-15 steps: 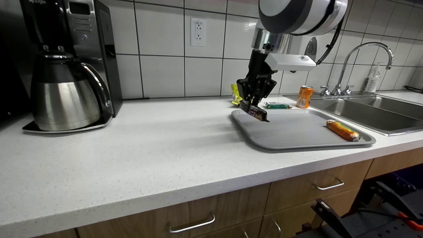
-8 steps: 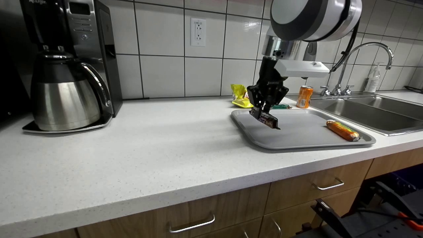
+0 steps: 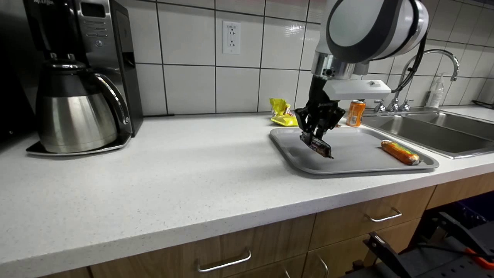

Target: Pick up the orange rectangular object and put it on the gray tray, pick up the brown snickers chocolate bar and put it on the gray tray, pick up the green rectangular object and put it on the gray tray

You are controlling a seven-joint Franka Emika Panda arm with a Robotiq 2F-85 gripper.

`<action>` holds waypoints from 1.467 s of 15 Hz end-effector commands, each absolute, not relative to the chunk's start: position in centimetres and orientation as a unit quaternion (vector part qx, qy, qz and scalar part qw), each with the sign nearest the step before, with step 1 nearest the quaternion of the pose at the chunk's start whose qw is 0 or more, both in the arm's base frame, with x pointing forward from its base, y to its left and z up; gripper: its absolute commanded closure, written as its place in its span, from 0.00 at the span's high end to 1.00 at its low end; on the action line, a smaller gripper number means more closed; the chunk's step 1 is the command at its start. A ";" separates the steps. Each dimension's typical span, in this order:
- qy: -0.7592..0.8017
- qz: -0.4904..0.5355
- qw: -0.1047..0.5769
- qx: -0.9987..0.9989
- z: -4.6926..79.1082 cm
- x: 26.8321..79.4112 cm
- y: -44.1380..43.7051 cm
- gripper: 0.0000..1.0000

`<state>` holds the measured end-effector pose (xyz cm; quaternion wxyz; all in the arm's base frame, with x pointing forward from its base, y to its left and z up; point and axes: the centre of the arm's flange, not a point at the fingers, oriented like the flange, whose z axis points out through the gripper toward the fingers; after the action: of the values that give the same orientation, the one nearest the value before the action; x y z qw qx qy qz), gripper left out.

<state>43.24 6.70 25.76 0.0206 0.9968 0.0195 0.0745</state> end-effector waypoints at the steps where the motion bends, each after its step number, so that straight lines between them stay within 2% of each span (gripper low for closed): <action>1: -0.001 0.088 0.032 0.996 24.6 43.3 6.6 0.07; 5: -0.009 0.087 0.042 0.995 23.6 43.3 6.4 0.07; 6: -0.010 0.086 0.044 0.995 23.4 43.2 6.4 0.44; 7: -0.012 0.084 0.047 0.995 23.4 43.2 6.3 0.55; 13: -0.014 0.082 0.044 0.996 24.5 42.9 5.4 0.97; 14: -0.012 0.081 0.042 0.996 24.9 42.9 5.1 1.00; 22: 0.075 0.071 0.032 0.994 27.4 43.2 2.5 1.00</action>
<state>43.57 4.47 25.24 0.0320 0.9958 0.0346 0.0787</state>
